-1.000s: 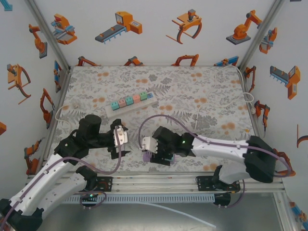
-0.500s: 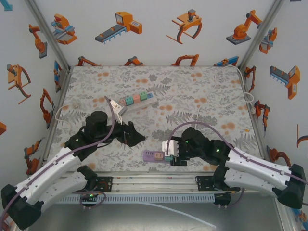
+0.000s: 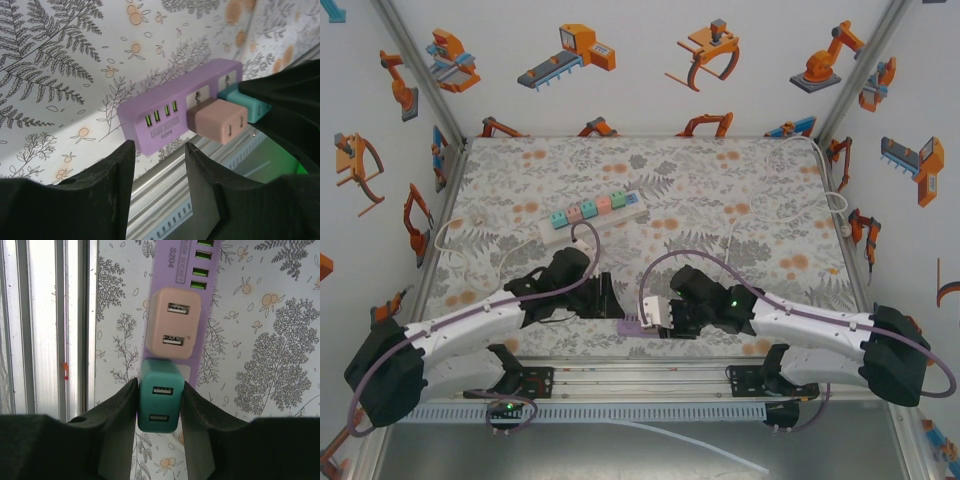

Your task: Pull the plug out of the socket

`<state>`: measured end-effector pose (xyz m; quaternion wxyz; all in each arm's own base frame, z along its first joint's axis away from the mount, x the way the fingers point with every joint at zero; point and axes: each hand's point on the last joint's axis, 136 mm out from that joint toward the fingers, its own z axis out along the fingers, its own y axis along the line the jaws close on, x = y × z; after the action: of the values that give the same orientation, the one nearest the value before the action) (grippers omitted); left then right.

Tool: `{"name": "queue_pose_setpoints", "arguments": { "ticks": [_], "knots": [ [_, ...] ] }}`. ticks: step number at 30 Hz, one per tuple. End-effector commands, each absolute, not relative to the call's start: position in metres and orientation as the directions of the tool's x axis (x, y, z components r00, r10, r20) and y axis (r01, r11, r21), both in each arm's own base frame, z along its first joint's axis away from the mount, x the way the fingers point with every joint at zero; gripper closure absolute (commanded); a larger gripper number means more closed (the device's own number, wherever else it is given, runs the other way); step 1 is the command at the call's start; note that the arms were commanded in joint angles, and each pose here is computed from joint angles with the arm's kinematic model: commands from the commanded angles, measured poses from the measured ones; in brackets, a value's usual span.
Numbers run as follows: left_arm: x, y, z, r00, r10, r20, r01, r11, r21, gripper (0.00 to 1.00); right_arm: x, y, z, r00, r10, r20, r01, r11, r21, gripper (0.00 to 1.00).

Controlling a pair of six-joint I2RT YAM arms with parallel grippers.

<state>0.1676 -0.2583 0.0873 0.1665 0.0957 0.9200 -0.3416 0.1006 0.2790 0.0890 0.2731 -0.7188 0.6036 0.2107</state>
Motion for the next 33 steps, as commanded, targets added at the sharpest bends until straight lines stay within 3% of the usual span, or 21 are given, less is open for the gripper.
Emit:
{"name": "queue_pose_setpoints", "arguments": {
  "ticks": [1, 11, 19, 29, 33],
  "knots": [
    [0.163, -0.266, 0.077, -0.935, 0.081, -0.346, 0.288, 0.746, -0.601, 0.56, 0.1, 0.284, 0.092, 0.201, -0.729, -0.654, -0.979, -0.134, -0.152, 0.66],
    [0.161, -0.27, 0.044, -0.951, 0.116, -0.288, 0.258, 0.812, -0.524, 0.69, 0.101, 0.289, 0.096, 0.2, -0.711, -0.674, -0.98, -0.129, -0.154, 0.69],
    [0.149, -0.253, 0.02, -0.963, 0.153, -0.221, 0.236, 0.873, -0.427, 0.69, 0.105, 0.293, 0.098, 0.193, -0.71, -0.677, -0.981, -0.117, -0.157, 0.71],
    [0.133, -0.228, -0.004, -0.929, 0.322, -0.181, 0.347, 0.928, -0.135, 0.68, 0.113, 0.3, 0.125, 0.21, -0.65, -0.731, -0.975, -0.081, -0.208, 0.76],
    [0.132, -0.225, -0.009, -0.929, 0.328, -0.172, 0.349, 0.931, -0.11, 0.68, 0.114, 0.298, 0.131, 0.193, -0.622, -0.758, -0.978, -0.059, -0.201, 0.77]
  ]
}}
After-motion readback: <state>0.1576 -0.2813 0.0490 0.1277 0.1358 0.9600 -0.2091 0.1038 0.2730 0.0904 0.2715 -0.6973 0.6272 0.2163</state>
